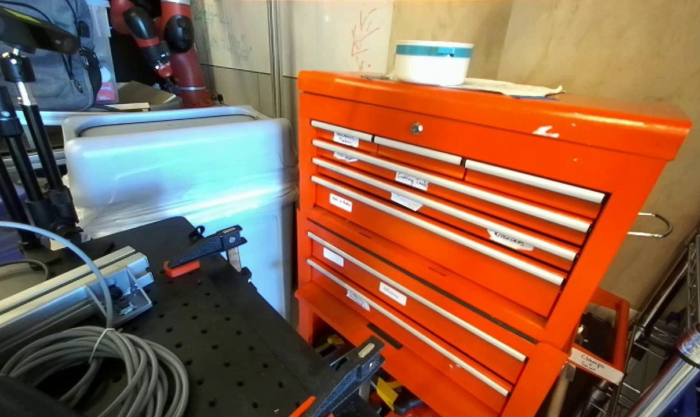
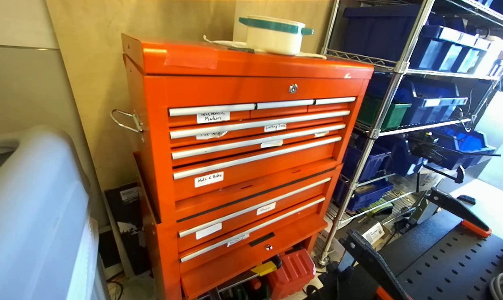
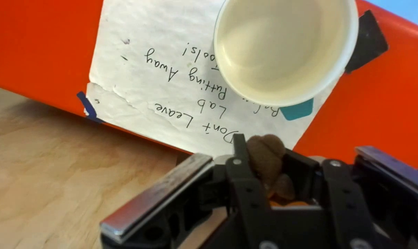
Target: Put the brown doll in the white bowl
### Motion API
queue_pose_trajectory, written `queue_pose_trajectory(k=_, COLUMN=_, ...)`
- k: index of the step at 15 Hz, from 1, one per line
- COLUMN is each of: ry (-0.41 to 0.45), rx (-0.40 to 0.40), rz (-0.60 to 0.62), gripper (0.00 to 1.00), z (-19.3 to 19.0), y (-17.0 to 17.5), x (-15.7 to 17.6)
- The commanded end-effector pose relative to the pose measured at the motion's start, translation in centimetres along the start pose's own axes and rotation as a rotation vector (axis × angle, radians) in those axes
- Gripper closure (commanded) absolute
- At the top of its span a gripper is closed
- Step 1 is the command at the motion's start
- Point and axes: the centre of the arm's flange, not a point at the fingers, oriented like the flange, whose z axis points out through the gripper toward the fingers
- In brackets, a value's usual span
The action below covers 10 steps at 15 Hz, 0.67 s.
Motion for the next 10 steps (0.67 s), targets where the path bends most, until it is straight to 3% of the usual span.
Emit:
queue_pose_trajectory(k=1, ry=-0.047, rx=0.062, rz=-0.032, gripper=0.96, z=0.8, y=-0.8, x=-1.8)
queue_pose_trajectory(k=10, ry=-0.160, rx=0.148, rz=-0.037, gripper=0.96, z=5.8, y=-0.9, x=-4.1)
